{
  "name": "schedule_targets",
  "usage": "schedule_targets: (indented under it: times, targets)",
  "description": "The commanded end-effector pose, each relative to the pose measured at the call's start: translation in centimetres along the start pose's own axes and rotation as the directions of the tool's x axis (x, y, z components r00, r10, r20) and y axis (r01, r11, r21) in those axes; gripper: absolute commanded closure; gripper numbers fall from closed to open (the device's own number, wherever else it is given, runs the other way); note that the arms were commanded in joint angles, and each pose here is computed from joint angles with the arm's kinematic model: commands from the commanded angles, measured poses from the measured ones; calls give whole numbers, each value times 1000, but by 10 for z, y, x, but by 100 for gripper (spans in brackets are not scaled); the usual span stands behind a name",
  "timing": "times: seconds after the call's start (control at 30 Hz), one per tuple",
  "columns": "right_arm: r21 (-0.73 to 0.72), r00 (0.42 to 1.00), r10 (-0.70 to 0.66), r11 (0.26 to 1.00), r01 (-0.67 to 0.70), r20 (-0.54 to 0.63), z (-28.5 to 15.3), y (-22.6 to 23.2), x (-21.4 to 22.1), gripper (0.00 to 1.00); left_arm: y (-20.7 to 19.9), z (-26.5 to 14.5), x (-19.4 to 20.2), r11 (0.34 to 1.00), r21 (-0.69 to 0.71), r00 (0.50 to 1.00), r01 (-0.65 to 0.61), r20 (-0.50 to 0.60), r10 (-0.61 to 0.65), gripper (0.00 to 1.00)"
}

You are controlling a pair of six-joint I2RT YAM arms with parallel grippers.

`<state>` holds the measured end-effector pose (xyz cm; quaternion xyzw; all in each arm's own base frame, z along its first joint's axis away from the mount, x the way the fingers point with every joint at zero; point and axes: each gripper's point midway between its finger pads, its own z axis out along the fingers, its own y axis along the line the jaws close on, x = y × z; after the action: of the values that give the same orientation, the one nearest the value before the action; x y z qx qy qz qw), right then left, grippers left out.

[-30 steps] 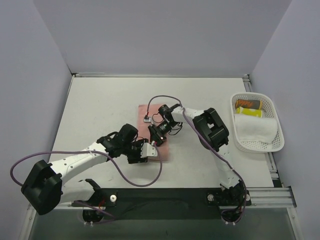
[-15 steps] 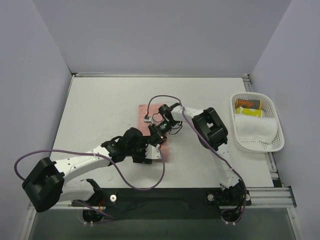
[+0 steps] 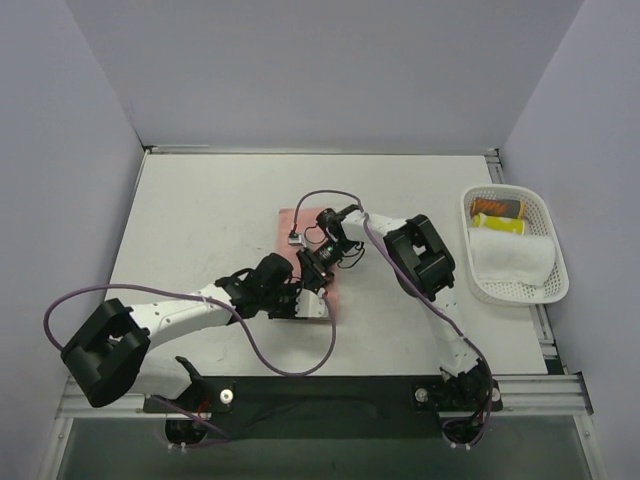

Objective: Roll the towels
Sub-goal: Roll the towel

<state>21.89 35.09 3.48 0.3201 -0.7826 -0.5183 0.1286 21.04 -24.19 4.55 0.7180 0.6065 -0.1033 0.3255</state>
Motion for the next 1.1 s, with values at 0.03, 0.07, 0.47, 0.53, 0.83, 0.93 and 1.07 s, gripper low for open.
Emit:
schedule_targets:
  times: [0.03, 0.07, 0.47, 0.53, 0.83, 0.93, 1.07]
  targets:
    - [321, 999, 23, 947, -7, -46, -12, -75, 11, 91, -50, 6, 31, 968, 221, 987, 120, -135, -92, 69]
    - [331, 1000, 17, 944, -8, -24, -20, -71, 5, 88, -52, 5, 27, 961, 242, 987, 132, -124, -104, 72]
    - [417, 933, -106, 908, -51, 345, -168, -14, -46, 49, -53, 4, 40, 773, 462, 900, 434, -266, -346, 91]
    - [430, 924, -124, 902, -47, 362, -183, -12, -33, 49, -48, 4, 36, 736, 495, 887, 461, -279, -368, 92]
    - [665, 851, -399, 743, 81, 342, -244, 32, 43, 30, -39, 15, 49, 516, 564, 764, 644, -459, -452, 94]
    - [716, 839, -483, 676, 174, 252, -228, 42, 72, 15, -31, 22, 55, 445, 560, 714, 699, -518, -471, 93]
    - [762, 780, -622, 536, 363, 66, -197, 59, 101, 14, -19, 31, 58, 380, 548, 665, 745, -562, -492, 93]
